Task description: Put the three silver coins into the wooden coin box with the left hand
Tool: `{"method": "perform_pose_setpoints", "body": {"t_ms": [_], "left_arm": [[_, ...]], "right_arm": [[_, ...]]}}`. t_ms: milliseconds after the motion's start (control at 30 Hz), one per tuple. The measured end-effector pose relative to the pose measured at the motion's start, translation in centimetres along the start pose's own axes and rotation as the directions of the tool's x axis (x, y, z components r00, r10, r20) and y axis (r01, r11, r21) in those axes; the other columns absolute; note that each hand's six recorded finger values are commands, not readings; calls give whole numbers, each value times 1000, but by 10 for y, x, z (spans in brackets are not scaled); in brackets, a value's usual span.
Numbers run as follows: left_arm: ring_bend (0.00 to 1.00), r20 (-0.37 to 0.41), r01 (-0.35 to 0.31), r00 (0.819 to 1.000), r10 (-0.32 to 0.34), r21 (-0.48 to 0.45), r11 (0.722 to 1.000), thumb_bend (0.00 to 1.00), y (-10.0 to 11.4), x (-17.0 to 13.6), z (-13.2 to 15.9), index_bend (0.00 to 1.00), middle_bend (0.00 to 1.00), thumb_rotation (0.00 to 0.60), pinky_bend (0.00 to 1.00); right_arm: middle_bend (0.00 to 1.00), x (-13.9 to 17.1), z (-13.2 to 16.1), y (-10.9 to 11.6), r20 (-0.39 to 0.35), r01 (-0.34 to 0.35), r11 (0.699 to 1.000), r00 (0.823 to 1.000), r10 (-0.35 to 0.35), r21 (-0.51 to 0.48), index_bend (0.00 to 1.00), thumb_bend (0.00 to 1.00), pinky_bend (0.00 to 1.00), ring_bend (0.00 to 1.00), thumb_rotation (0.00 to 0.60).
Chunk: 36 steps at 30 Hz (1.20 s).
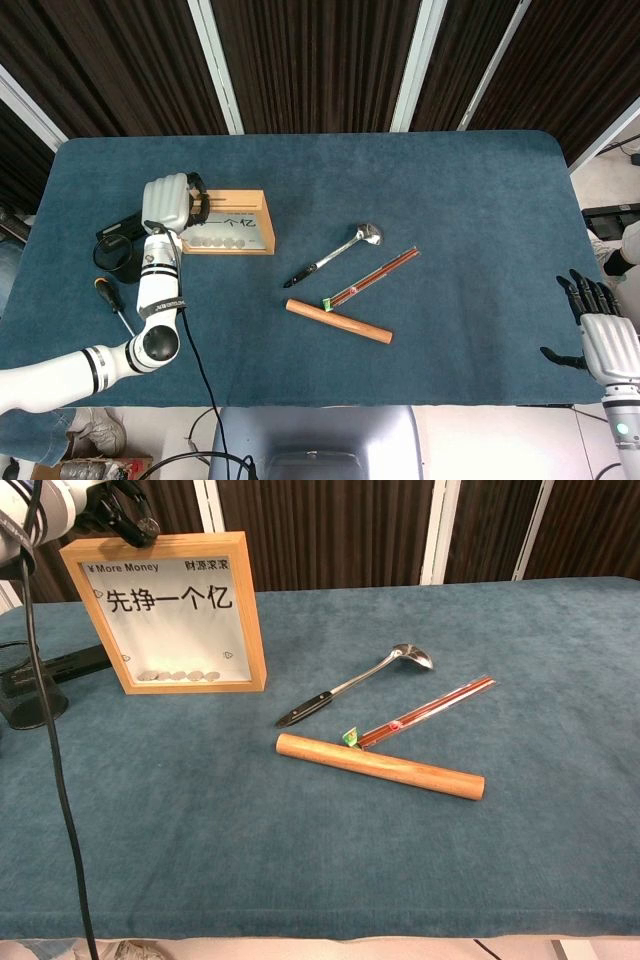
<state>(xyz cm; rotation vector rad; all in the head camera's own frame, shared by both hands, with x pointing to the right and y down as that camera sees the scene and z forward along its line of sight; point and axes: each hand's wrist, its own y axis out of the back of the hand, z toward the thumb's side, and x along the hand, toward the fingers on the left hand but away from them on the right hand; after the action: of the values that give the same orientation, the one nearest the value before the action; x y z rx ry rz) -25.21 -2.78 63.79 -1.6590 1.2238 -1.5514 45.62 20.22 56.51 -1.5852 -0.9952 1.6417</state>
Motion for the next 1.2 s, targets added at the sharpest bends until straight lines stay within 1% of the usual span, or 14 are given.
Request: {"method": "perform_pose_setpoints", "body": {"t_ms": [333,600,800,1000,1200], "left_arm": [[1000,11,-2,1000,1,14,1000,444,0,2,-1,584,1000,600,1000],[1000,24,11,1000,-11,19,1000,445,-1,1,-1,579,1000,600,1000],[1000,31,22,999,-22,22,1000,445,-3,1,-1,552,1000,600,1000],[1000,38,22,999,-23,21,1000,445,-3,1,-1,497,1000,600,1000],[1000,41,21,999,-22,20,1000,445,-3,1,-1,494,1000,600,1000]], "right_arm": [[0,0,0,0,-1,-1,1000,1000,1,-1,0,139,0,0,600],[0,0,0,1,4,1,1000,1000,-1,-3,0,139,0,0,600],[0,1,-1,1,5,1,1000,1000,-1,-5,0,139,0,0,600],[0,1,-1,1,7,2,1000,1000,-2,-5,0,139,0,0,600],[0,1,-1,1,7,0,1000,1000,0,-4,0,139,0,0,600]]}}
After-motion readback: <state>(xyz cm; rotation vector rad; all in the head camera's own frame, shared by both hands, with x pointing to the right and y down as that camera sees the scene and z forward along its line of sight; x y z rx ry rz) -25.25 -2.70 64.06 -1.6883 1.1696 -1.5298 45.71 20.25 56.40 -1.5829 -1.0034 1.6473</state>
